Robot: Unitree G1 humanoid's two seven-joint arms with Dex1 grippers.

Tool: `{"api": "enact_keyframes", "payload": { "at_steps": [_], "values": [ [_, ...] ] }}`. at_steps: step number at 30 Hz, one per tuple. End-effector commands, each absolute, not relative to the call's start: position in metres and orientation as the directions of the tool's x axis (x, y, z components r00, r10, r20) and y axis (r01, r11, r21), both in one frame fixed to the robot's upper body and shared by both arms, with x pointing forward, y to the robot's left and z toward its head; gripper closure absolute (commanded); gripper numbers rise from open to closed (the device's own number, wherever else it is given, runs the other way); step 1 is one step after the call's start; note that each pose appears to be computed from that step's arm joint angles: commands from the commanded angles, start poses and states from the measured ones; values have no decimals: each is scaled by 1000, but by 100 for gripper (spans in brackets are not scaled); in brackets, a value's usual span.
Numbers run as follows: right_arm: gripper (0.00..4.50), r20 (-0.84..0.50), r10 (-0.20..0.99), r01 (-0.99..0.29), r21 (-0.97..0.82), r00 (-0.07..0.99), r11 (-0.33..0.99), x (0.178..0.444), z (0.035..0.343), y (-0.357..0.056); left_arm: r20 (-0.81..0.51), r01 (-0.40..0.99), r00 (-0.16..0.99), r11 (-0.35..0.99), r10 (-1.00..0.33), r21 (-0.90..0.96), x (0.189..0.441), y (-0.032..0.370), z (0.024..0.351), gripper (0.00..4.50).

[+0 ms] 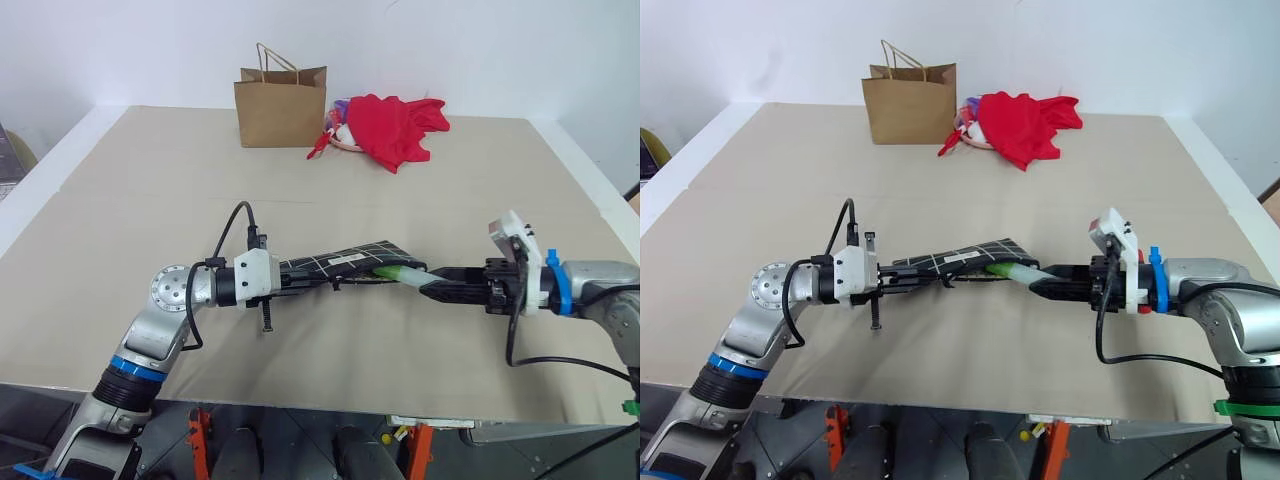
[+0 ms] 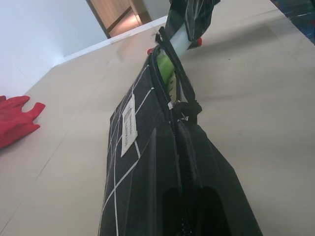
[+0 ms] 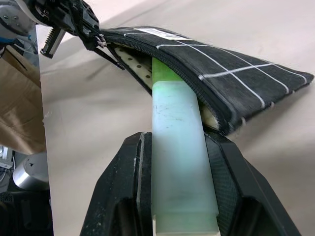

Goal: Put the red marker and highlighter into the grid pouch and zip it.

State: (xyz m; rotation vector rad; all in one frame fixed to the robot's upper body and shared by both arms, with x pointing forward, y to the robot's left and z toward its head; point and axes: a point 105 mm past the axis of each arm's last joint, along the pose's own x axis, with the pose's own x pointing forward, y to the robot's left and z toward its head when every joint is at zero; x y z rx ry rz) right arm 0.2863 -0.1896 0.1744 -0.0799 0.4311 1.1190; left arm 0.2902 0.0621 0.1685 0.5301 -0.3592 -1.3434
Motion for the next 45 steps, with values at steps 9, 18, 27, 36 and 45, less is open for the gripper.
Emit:
{"api": "enact_keyframes", "payload": {
  "at_steps": [9,18,27,36,45],
  "values": [
    [334,-356,884,-930,88,304,356,299,188,-147,-14,804,162,124,-987,581,283,54,180,450],
    [334,-340,890,-935,76,304,348,302,194,-133,-7,808,162,129,-987,575,283,51,179,450],
    [86,-321,905,-949,53,280,312,282,198,-142,-11,817,175,140,-984,559,285,54,177,450],
    [2,-206,886,-889,113,416,444,254,203,-194,-42,821,204,147,-978,551,291,63,172,450],
    [2,-68,287,-290,-31,955,957,284,200,-290,-55,823,208,145,-976,549,292,66,170,450]
  ]
}}
